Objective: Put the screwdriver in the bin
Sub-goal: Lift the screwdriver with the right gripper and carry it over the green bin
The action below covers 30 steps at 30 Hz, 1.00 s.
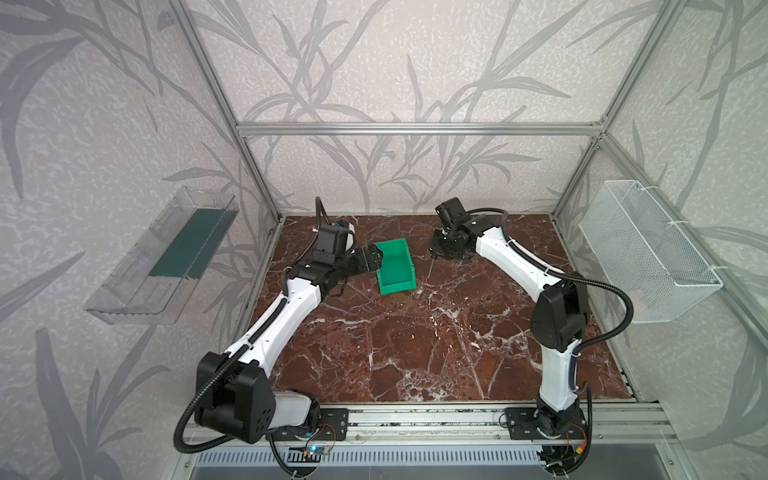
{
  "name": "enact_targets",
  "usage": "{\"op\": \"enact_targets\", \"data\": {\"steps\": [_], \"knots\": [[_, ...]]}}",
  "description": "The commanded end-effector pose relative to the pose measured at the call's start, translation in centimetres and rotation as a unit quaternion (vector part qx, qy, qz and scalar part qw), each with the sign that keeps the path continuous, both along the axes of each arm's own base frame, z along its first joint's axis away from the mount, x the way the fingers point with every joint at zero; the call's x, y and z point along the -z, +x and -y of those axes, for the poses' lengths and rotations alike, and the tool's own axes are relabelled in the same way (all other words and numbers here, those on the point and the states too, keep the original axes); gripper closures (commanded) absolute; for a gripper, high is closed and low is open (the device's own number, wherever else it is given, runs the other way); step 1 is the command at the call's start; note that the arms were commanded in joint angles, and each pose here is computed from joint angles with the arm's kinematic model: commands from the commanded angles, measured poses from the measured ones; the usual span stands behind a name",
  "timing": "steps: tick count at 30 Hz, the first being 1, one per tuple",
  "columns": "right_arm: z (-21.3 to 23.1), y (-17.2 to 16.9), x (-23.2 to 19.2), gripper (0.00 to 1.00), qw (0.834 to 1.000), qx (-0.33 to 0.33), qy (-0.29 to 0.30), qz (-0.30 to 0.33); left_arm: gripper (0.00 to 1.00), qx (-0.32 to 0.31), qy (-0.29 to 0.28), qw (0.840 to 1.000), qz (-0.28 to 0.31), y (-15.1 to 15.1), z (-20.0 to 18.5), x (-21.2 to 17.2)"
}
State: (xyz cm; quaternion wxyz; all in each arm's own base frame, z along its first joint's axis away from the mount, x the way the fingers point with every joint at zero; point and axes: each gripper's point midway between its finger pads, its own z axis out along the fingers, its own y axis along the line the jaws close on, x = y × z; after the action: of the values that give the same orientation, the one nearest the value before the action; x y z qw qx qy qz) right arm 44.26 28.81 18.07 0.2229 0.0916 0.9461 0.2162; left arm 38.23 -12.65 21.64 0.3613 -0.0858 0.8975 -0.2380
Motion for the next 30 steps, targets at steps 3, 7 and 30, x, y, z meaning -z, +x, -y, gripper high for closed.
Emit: {"op": "enact_targets", "data": {"steps": [3, 7, 30], "knots": [[-5.9, 0.4, -1.7, 0.95, 0.996, -0.05, 0.068, 0.031, 0.01, -0.024, -0.056, 0.998, 0.012, -0.4, -0.7, -1.5], [-8.7, 1.2, -1.2, 0.95, 0.992, -0.08, 0.087, 0.034, 0.01, -0.047, -0.092, 0.995, 0.014, -1.0, -1.7, -0.8], [-10.5, 3.5, 8.6, 0.93, 0.997, -0.047, 0.014, -0.065, 0.01, -0.035, -0.045, 0.998, -0.014, -1.7, -2.4, 1.1]]}}
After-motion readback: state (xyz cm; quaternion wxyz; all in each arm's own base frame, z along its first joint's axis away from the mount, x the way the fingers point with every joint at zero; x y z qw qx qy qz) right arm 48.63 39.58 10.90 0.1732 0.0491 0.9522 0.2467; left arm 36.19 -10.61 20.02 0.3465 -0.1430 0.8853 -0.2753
